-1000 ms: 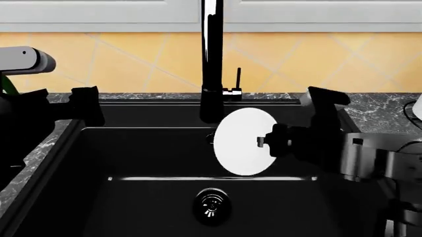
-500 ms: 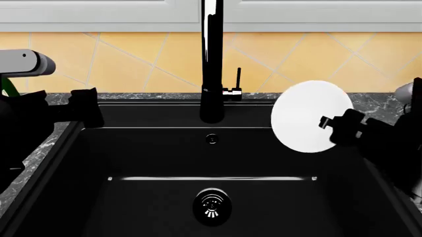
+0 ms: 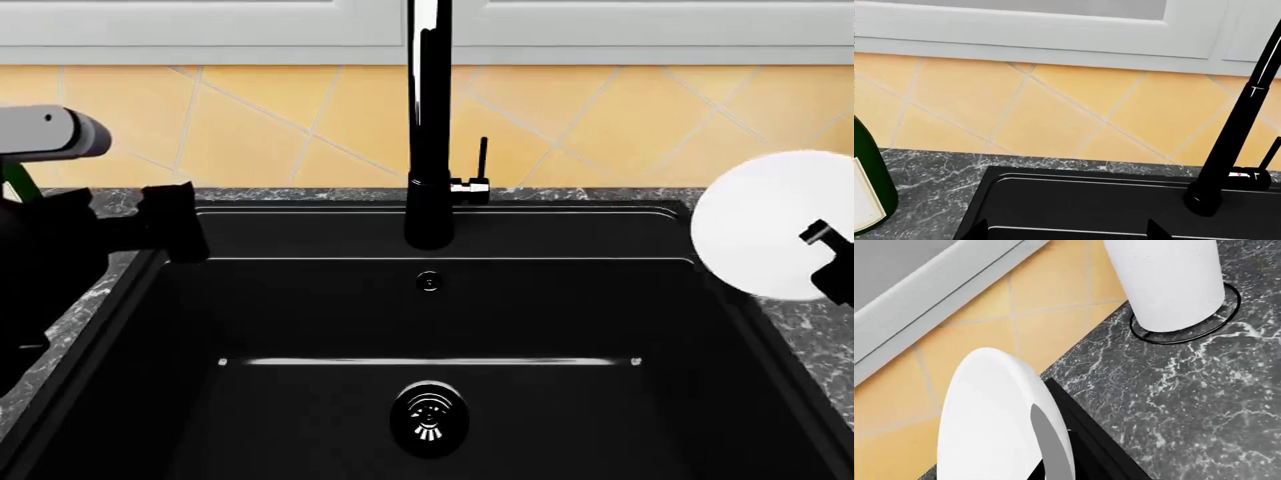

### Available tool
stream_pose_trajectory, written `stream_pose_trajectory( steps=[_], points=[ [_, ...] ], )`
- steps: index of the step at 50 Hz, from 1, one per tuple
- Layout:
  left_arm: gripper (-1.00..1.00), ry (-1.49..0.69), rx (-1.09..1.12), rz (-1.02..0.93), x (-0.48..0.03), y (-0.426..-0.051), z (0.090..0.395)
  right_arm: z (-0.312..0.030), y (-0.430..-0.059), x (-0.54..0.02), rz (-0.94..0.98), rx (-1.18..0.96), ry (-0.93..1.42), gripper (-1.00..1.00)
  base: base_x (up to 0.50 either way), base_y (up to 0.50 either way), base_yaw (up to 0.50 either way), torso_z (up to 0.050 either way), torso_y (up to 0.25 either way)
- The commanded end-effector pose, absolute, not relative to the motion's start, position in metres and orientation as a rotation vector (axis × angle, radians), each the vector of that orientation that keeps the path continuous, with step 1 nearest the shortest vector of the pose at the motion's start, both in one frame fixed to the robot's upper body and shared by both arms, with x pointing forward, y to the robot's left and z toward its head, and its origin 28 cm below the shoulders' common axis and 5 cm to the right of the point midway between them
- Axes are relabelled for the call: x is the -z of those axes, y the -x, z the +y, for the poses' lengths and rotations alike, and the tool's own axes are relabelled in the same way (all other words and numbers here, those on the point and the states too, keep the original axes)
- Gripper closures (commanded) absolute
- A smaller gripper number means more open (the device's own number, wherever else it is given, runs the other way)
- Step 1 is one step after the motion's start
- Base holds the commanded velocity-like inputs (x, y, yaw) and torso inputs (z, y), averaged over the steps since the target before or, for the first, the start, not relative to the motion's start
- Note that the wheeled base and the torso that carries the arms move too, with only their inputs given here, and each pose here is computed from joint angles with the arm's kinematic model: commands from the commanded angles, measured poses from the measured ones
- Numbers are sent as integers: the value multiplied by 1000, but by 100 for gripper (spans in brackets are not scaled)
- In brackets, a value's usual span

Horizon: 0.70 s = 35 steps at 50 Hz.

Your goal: Pick the cup and bowl from the sink and place them on the counter for drying.

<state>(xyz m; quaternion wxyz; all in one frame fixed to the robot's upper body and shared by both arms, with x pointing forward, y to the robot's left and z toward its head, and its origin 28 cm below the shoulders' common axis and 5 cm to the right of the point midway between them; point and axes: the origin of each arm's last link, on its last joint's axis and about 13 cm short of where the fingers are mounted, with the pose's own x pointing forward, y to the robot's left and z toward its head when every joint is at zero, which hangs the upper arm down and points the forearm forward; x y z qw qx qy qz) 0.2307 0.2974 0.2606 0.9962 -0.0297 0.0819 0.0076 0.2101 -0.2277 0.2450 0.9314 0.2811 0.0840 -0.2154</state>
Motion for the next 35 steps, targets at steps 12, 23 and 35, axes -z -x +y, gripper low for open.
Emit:
stream_pose_trajectory(
  steps=[12, 23, 35],
  points=[
    [-100, 77, -18, 168, -257, -227, 299, -263, -192, -241, 45, 710, -703, 100, 0, 0, 0, 0, 0],
    [-100, 83, -6, 171, -255, -224, 294, -290, -187, -226, 53, 829, -764, 100, 0, 0, 0, 0, 0],
    [-100, 97, -8, 171, -249, -214, 294, -309, -192, -211, 75, 899, -838, 100, 0, 0, 0, 0, 0]
  ],
)
